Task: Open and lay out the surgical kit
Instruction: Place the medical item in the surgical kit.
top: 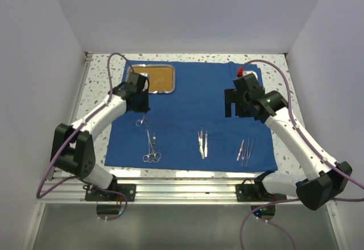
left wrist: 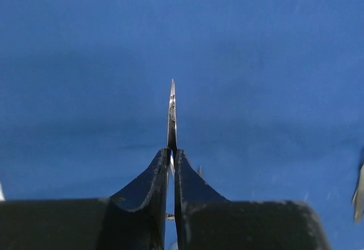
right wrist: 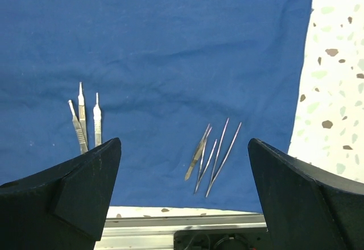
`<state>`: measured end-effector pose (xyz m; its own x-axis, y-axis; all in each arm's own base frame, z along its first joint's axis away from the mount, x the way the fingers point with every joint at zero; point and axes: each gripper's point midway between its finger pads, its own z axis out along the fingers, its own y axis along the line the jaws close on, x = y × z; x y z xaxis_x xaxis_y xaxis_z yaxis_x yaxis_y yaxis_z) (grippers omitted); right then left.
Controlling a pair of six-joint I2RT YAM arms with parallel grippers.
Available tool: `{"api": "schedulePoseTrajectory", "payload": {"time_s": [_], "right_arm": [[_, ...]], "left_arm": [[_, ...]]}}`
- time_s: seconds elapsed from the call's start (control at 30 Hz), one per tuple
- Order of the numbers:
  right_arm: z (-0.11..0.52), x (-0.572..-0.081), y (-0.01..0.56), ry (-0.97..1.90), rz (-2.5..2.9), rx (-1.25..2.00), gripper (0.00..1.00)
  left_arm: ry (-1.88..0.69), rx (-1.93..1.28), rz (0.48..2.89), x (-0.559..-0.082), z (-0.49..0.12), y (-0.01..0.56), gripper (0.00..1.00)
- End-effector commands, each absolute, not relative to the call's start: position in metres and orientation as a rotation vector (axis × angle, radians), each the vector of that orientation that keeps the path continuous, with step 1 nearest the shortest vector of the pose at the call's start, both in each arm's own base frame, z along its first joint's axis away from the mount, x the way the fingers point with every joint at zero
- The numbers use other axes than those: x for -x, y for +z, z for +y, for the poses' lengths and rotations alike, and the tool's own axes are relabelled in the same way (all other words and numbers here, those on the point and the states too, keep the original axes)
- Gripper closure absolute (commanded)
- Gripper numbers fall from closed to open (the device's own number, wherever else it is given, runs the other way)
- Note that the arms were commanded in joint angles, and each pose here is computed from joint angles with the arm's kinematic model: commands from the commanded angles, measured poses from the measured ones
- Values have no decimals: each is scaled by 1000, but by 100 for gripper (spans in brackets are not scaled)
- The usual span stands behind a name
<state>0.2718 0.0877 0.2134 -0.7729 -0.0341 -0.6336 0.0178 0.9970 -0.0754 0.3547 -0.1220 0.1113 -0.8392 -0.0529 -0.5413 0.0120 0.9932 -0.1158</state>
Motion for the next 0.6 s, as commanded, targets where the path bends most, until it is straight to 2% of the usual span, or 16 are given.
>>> {"api": "schedulePoseTrajectory", "payload": {"time_s": [0.0,0.27,0.3,0.43,0.53,0.57], "right_arm": [[98,-271,223,11,2400,-19,2],[96,-255,226,62,2389,1,3],[95,-254,227,60,2387,2,3],[92,-247,232,67,2375,10,3],[91,-244,236,84,2360,6,3],[91,-242,239,97,2348,2,3]], "left_arm": [[-172,112,2629,-303,-123,87,100],[-163,177,2670,-248,-115,58,98],[-159,178,2677,-245,-115,57,94],[-184,192,2664,-237,-117,68,49],[-188,214,2628,-237,-115,92,37],[-199,216,2593,-243,-116,108,36]]}}
